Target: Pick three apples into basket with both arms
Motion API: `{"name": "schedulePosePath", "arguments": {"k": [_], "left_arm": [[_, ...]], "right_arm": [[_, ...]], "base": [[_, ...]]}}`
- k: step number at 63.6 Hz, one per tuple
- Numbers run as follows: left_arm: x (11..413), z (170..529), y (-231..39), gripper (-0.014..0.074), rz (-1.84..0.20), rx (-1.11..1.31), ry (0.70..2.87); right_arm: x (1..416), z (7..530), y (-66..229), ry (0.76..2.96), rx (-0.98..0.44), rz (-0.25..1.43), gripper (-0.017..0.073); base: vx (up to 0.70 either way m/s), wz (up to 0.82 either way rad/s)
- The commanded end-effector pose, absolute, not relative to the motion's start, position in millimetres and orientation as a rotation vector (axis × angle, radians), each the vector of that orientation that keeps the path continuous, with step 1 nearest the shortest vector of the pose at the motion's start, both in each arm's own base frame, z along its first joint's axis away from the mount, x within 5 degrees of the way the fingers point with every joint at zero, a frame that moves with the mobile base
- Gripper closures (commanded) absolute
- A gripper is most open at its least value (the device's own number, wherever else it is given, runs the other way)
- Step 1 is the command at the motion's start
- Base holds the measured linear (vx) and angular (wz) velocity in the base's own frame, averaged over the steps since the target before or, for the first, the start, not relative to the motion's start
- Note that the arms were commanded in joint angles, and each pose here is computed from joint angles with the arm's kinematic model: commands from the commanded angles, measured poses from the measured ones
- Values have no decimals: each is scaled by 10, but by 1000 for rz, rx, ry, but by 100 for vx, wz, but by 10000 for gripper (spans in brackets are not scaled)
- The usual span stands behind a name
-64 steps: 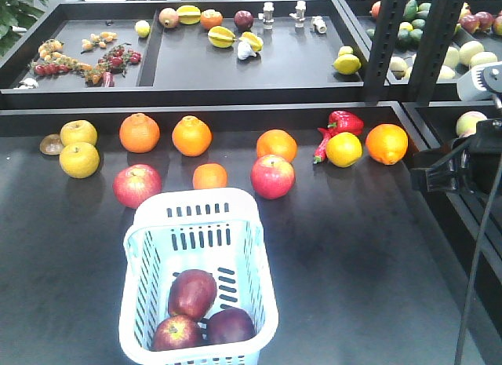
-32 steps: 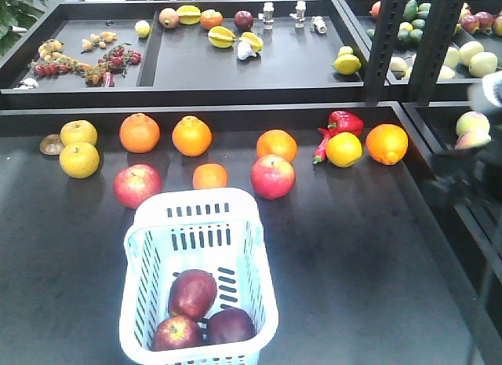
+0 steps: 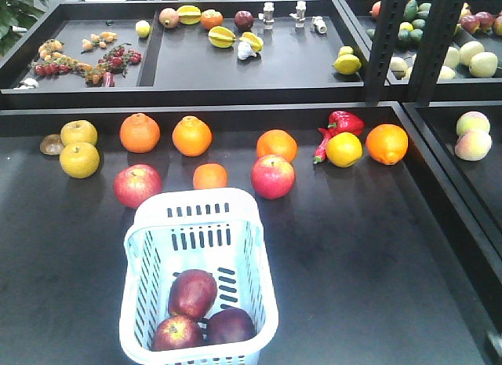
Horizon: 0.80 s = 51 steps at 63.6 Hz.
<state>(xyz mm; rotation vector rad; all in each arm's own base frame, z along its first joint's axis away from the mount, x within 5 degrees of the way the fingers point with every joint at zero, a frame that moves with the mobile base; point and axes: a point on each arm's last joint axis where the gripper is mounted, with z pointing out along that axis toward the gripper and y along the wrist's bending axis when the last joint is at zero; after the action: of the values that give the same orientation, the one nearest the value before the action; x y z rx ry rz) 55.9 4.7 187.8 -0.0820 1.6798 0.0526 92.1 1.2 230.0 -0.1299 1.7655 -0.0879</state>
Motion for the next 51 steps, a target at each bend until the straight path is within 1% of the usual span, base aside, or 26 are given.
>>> {"name": "schedulePosePath", "arguments": {"k": [1, 12, 29, 42, 51], "left_arm": [[541, 2058, 46, 600, 44, -90, 1558], [541, 2058, 46, 600, 44, -90, 1558], [541, 2058, 46, 600, 45, -90, 1557], [541, 2058, 46, 600, 45, -90, 1557], [541, 2058, 46, 600, 45, -90, 1557]], "right_arm": [[820, 2312, -6, 1619, -105, -110, 568], [646, 2036, -4, 1520, -61, -71, 568], [554, 2071, 2, 1448, -80, -86, 568], [555, 2067, 2, 1453, -7, -5, 568], [555, 2067, 2, 1453, -4, -1, 568]], "base": [[0, 0], [0, 0], [0, 0], [0, 0], [0, 0]]}}
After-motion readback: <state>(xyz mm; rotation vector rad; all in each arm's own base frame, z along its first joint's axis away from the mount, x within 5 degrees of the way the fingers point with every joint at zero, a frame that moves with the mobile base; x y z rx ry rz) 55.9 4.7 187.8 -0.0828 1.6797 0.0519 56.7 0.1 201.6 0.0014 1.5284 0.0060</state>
